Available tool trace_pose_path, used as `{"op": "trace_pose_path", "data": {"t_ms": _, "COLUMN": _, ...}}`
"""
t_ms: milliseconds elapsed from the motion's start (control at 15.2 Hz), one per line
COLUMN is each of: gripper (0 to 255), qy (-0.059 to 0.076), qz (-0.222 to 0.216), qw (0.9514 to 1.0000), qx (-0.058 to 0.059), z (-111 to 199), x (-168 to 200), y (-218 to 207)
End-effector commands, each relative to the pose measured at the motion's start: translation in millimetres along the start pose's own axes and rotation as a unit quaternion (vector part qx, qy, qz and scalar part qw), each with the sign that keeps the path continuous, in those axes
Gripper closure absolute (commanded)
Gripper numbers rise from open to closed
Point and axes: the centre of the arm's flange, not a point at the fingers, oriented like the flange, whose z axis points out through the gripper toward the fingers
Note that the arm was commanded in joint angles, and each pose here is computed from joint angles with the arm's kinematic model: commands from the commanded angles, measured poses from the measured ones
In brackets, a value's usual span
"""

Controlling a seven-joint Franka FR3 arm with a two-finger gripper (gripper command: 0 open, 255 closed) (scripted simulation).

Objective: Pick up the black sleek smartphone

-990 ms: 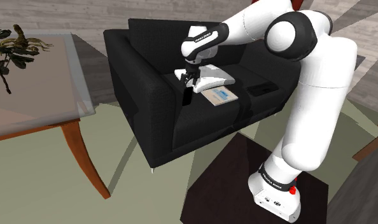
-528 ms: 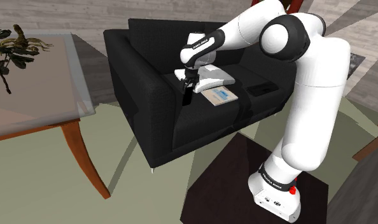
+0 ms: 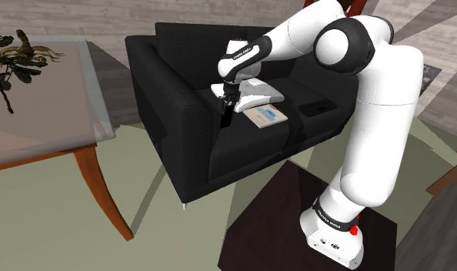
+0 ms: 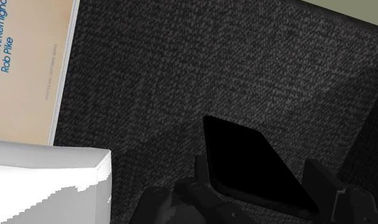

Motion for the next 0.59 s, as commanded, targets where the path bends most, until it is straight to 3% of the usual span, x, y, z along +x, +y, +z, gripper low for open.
{"op": "trace_pose_path", "data": {"t_ms": 0, "gripper": 255, "qy": -0.001, "qz": 0.0, "qw": 1.0, "qx": 0.0, "z": 1, "x": 0, "y": 0}}
{"op": "trace_pose_path", "data": {"t_ms": 528, "gripper": 255, "qy": -0.001, "qz": 0.0, "qw": 1.0, "qx": 0.0, "z": -35, "x": 1, "y": 1}}
